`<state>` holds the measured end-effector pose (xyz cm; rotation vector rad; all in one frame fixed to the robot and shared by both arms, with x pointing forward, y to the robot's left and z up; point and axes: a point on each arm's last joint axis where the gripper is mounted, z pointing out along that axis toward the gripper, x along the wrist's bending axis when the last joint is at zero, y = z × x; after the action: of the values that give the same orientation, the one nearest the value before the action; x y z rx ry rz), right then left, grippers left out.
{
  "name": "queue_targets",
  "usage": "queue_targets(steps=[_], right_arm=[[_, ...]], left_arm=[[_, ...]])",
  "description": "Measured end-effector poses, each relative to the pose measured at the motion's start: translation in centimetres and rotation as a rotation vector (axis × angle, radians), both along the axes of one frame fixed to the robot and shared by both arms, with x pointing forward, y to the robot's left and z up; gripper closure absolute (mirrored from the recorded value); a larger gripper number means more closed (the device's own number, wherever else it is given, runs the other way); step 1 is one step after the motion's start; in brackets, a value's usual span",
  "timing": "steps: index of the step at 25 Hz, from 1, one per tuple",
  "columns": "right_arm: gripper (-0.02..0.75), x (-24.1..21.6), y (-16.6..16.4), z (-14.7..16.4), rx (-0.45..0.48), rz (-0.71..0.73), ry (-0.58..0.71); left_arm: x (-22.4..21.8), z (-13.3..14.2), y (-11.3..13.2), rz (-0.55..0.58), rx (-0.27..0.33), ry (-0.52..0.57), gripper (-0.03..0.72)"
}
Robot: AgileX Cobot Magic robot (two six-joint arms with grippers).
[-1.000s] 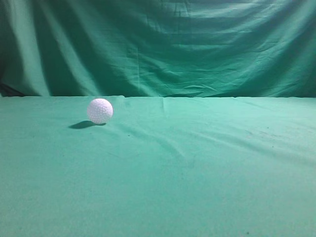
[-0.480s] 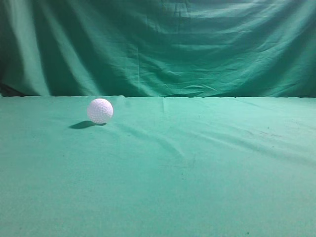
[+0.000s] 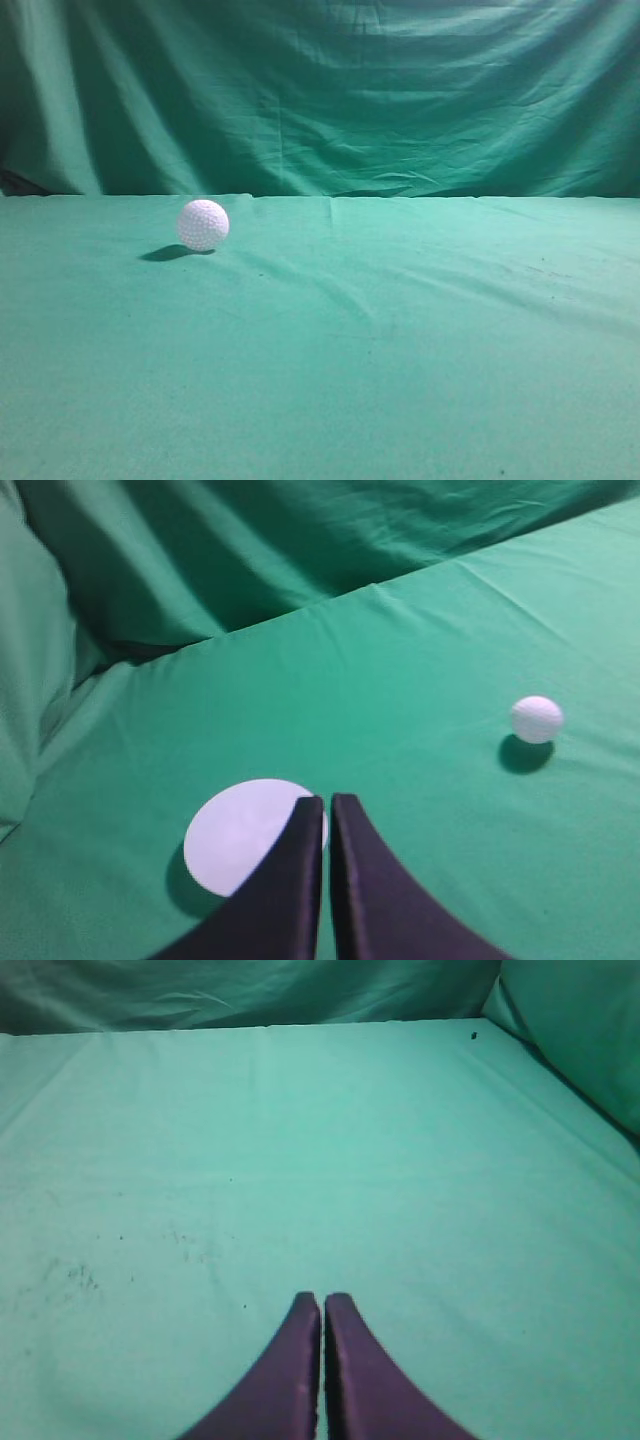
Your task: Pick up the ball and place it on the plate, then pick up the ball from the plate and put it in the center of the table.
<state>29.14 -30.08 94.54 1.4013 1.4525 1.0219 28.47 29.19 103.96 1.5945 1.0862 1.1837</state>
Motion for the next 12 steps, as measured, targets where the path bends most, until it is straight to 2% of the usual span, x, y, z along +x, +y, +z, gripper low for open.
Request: queue_targets(steps=[4,12], right_arm=[[0.738,0.0,0.0,0.0,0.0,0.0,0.0],[0.738,0.0,0.0,0.0,0.002,0.0,0.002]], left_arm=[[-0.2,-3.3,0.3,0.045,-0.015,-0.022,0.688],[0.5,-8.2,0.4,0.064,0.001,0.085,0.688]])
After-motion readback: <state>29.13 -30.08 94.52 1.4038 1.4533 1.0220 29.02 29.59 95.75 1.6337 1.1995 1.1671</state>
